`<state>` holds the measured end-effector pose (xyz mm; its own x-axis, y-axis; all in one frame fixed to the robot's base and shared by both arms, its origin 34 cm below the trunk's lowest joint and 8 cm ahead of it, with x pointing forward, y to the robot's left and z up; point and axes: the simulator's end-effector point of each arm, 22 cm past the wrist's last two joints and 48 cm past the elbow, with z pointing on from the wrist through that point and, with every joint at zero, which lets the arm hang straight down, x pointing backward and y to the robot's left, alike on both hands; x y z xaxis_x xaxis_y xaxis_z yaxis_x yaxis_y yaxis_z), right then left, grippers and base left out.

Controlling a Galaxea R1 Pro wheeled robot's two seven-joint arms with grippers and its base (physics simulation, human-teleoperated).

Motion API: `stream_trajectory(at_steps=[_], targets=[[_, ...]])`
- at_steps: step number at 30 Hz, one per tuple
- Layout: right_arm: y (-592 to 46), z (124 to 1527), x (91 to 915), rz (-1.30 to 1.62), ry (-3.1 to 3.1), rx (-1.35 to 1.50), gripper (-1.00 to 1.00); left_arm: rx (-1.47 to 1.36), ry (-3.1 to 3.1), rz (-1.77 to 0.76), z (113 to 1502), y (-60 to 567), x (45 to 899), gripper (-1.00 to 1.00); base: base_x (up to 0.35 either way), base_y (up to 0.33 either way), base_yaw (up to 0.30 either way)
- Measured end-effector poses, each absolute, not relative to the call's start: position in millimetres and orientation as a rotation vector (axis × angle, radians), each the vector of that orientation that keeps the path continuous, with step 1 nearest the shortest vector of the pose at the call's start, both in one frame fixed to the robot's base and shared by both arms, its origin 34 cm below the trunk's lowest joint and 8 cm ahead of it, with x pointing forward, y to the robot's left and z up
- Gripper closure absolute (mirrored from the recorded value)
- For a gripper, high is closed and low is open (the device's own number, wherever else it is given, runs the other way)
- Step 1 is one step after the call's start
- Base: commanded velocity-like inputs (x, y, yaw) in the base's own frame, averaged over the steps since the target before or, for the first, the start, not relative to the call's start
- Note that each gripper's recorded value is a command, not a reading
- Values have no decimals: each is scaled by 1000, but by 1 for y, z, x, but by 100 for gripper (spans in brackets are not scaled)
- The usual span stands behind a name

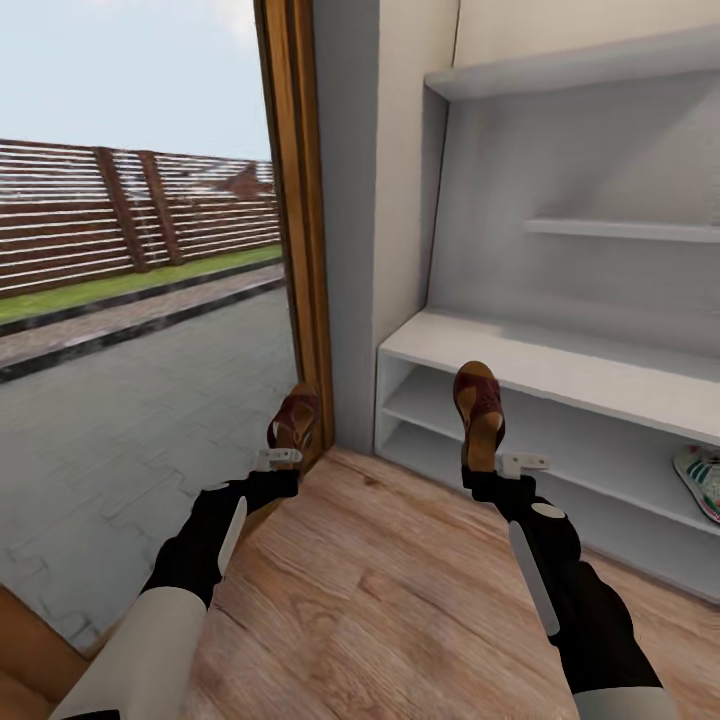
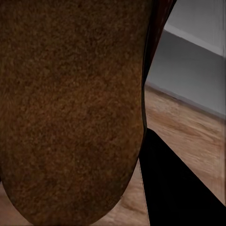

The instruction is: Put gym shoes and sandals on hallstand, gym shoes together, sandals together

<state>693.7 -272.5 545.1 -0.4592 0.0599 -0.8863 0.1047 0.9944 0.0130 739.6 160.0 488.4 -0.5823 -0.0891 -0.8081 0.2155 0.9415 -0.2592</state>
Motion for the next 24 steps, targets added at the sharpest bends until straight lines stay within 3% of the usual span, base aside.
stream_trajectory(at_steps=[13,24], targets=[[-272,545,694,-50,2050,116,100,90,2155,-412,488,160,740,100,7,14,-250],[-272,545,694,-51,2049,116,100,90,2155,-411,488,160,740,100,117,151,-250]])
